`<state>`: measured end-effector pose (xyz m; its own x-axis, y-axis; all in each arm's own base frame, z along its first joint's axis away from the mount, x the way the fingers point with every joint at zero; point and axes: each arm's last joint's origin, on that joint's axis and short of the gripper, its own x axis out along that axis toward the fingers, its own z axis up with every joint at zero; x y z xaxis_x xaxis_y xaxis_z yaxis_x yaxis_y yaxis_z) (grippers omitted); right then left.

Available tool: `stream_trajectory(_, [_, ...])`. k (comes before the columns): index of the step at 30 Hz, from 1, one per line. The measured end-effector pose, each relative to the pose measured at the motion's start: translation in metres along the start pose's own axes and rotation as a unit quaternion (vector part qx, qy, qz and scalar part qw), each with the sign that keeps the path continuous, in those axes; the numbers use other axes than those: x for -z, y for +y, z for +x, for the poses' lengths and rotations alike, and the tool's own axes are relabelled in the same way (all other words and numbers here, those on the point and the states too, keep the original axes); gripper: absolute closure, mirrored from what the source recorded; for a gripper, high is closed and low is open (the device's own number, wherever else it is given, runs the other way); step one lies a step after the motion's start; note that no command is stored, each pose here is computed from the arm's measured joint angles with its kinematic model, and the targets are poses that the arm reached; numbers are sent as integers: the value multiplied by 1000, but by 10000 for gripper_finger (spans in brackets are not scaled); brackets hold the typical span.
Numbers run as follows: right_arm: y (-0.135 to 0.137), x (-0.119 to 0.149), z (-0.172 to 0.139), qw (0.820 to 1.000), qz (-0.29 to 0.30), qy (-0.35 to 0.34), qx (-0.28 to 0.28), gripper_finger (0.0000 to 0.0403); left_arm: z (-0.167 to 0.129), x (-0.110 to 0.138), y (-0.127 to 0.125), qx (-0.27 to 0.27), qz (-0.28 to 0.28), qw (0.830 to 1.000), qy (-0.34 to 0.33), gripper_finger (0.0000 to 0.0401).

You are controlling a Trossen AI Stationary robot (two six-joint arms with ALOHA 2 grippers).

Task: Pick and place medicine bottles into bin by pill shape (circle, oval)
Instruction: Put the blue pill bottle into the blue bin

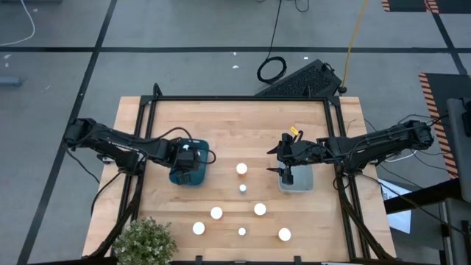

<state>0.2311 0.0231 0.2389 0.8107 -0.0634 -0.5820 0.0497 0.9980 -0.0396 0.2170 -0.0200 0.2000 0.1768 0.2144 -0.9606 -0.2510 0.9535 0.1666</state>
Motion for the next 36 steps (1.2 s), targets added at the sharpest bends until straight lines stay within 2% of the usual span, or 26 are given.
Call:
stream_trajectory(15, [0,0,0,1000,0,0,0,115,11,1,8,-6,-25,1000,-1,272])
stream_trajectory(36, [0,0,0,1000,4,0,0,115,11,2,8,0,-19,1000,4,272])
